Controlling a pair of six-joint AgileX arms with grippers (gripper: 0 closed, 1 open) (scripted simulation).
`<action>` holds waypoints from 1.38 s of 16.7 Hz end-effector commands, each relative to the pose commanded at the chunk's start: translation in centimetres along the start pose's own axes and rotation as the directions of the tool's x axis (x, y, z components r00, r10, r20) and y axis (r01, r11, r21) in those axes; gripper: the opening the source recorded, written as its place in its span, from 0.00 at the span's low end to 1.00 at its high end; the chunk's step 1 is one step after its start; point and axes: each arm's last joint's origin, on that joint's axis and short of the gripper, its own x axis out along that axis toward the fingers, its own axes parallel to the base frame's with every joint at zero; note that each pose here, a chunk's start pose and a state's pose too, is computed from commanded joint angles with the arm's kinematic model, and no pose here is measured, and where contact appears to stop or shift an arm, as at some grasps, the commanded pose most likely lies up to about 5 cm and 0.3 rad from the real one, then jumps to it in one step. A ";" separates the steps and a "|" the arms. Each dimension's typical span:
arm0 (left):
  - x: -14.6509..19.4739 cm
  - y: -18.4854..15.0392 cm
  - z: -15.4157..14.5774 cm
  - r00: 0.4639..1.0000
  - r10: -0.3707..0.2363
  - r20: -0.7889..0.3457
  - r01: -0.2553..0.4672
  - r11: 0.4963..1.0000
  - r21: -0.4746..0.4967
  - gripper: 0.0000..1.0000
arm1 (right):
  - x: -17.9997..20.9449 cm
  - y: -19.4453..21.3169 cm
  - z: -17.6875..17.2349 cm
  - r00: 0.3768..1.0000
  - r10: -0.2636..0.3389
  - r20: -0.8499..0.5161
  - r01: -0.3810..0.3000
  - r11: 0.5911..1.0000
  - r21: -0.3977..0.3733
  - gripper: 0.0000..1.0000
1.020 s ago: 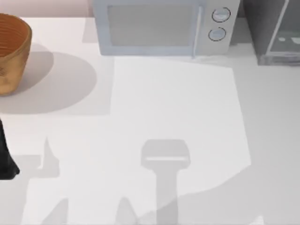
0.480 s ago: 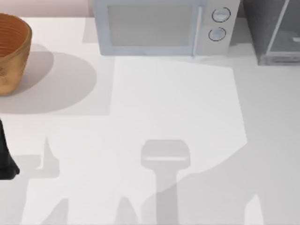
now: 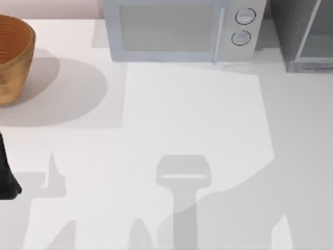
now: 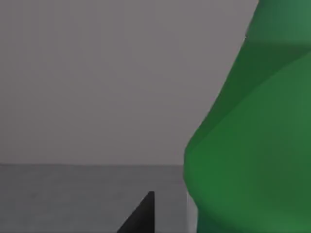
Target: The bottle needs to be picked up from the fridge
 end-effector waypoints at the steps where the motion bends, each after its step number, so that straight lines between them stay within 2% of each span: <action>1: 0.0 0.0 0.0 1.000 0.000 0.000 0.000 1.000 0.000 1.00 | 0.0 0.0 0.0 1.000 0.000 0.000 0.000 1.000 0.000 0.47; 7: 0.0 0.0 0.0 1.000 0.000 0.000 0.000 1.000 0.000 1.00 | 0.0 0.0 0.0 1.000 0.000 0.000 0.000 1.000 0.000 0.02; 17: 0.0 0.0 0.0 1.000 0.000 0.000 0.000 1.000 0.000 1.00 | 0.0 -0.2 0.2 1.000 -0.003 0.002 0.003 1.000 0.001 0.00; 23: 0.0 0.0 0.0 1.000 0.000 0.000 0.000 1.000 0.000 1.00 | -0.1 -0.2 4.9 1.000 -0.003 0.000 0.003 1.000 0.001 0.00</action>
